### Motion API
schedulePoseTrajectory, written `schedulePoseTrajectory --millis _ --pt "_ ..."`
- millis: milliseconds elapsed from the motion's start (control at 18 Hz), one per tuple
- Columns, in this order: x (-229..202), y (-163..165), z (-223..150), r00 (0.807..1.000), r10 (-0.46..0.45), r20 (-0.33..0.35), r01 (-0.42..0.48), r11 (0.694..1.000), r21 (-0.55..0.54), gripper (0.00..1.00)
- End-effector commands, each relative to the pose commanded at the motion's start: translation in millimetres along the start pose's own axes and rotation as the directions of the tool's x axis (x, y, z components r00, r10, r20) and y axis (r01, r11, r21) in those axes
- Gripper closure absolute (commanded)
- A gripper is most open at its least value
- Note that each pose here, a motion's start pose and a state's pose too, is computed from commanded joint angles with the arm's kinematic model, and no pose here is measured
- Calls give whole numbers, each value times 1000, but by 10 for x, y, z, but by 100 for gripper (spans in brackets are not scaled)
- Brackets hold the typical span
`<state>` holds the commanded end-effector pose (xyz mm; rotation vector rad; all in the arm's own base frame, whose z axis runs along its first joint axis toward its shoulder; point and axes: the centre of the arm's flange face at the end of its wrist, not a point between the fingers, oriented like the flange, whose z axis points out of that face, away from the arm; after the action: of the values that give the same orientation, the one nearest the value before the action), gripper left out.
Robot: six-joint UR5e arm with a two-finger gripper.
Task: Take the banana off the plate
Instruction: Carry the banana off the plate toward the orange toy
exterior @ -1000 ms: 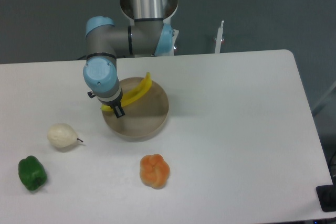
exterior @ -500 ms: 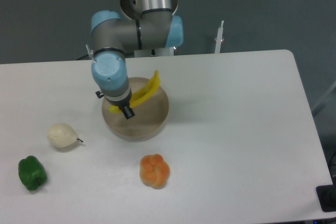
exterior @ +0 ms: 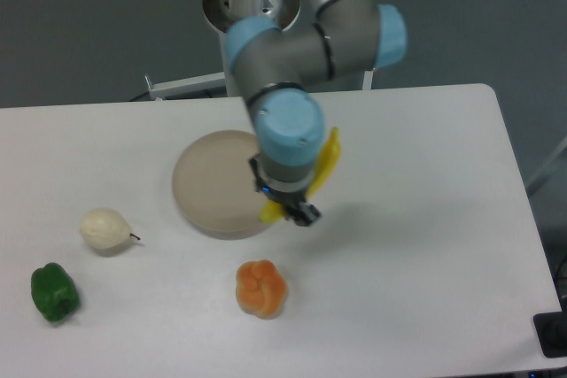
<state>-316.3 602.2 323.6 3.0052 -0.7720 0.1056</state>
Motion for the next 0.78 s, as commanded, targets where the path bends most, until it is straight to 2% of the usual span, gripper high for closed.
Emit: schedulePoseTrajectory --millis 222,389,778 --pt "-446 32 173 998 -28 52 27 999 23 71" --pt "-565 48 158 994 -36 99 32 999 41 72" --pt "-786 79 107 991 -18 136 11 999 47 73"
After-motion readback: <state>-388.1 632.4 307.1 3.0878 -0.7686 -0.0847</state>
